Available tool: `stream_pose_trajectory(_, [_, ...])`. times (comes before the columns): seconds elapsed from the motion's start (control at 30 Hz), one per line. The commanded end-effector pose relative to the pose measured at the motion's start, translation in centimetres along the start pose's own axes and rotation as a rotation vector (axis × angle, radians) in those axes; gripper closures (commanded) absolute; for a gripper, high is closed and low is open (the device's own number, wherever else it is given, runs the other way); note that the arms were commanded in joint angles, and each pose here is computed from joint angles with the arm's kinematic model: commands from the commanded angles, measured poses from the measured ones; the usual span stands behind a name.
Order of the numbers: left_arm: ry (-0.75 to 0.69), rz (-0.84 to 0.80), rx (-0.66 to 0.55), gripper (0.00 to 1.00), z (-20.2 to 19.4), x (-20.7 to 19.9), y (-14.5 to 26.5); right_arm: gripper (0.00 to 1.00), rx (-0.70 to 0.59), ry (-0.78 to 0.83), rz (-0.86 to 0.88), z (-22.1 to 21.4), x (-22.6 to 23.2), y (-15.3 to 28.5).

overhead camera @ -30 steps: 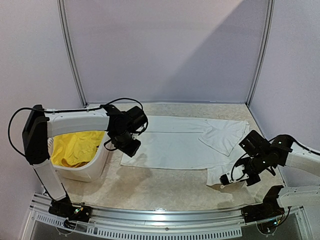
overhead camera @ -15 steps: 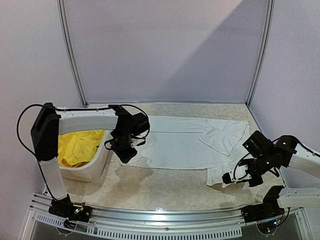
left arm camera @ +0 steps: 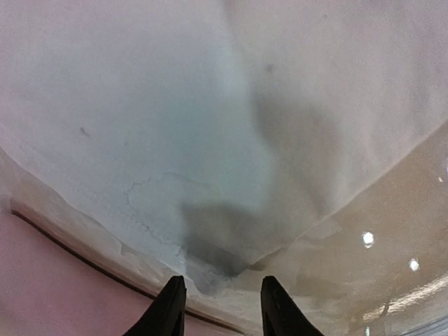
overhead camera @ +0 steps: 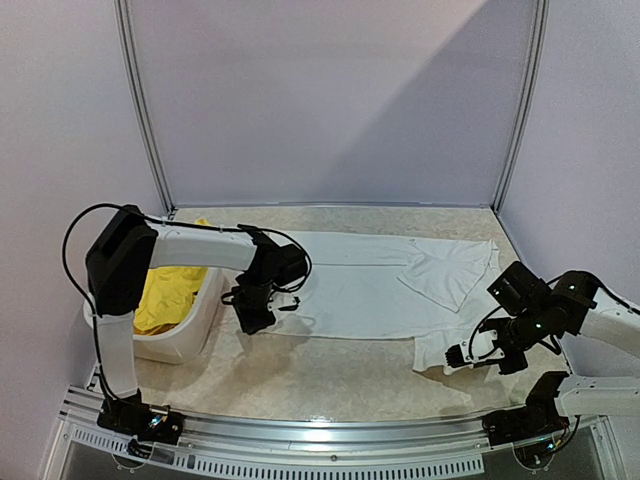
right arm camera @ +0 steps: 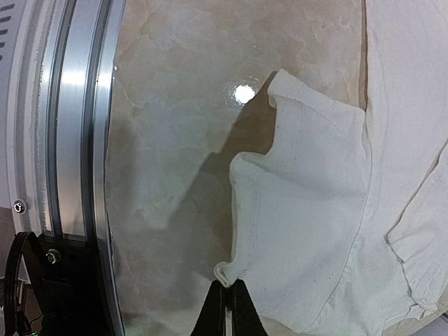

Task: Fold and stack the mixed laundry pile
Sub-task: Pick up the 1/3-folded T-shirt from the center of the board.

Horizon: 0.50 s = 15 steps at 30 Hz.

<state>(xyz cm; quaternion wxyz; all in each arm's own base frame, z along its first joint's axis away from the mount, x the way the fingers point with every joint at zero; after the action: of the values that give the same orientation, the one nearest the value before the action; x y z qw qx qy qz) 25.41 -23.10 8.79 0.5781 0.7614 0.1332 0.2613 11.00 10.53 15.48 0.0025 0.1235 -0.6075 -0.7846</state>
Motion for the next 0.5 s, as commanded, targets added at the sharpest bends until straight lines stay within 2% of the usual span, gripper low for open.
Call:
stream_pose_trajectory(0.0, [-0.053, -0.01, 0.004, 0.65, 0.8, -0.4, -1.5, 1.0, -0.021, -0.018, -0.005, 0.2, -0.1, 0.5])
stream_pose_trajectory(0.13, [-0.074, 0.018, 0.059, 0.7, 0.7, -0.4, -2.9, 1.0, -0.02, -0.02, -0.007, 0.1, -0.1, 0.5])
stream_pose_trajectory(0.27, [-0.084, 0.031, 0.084, 0.86, 0.5, -0.5, -3.4, 1.0, -0.017, -0.028, -0.014, 0.0, -0.2, 0.6])
stream_pose_trajectory(0.37, [-0.081, 0.059, 0.068, 0.98, 0.6, -0.1, -2.7, 1.0, -0.018, -0.046, -0.039, 0.0, -0.6, 1.1])
stream_pose_trajectory(0.47, [-0.062, 0.081, 0.02, 1.0, 0.8, 0.5, -1.1, 1.0, -0.007, -0.073, -0.09, -0.3, -1.4, 2.1])
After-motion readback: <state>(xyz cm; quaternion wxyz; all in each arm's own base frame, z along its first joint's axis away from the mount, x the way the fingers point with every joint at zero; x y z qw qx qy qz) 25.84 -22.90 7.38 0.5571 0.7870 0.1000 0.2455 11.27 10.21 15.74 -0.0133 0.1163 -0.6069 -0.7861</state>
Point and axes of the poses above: each gripper's point midway between its finger pads, its own y axis back along the fingers, its own x axis along the line the jaws close on, z = x × y, the point moved 7 cm from there along y, back along the fingers, and after that the axes turned 4 degrees about y, right-handed, at the moved point
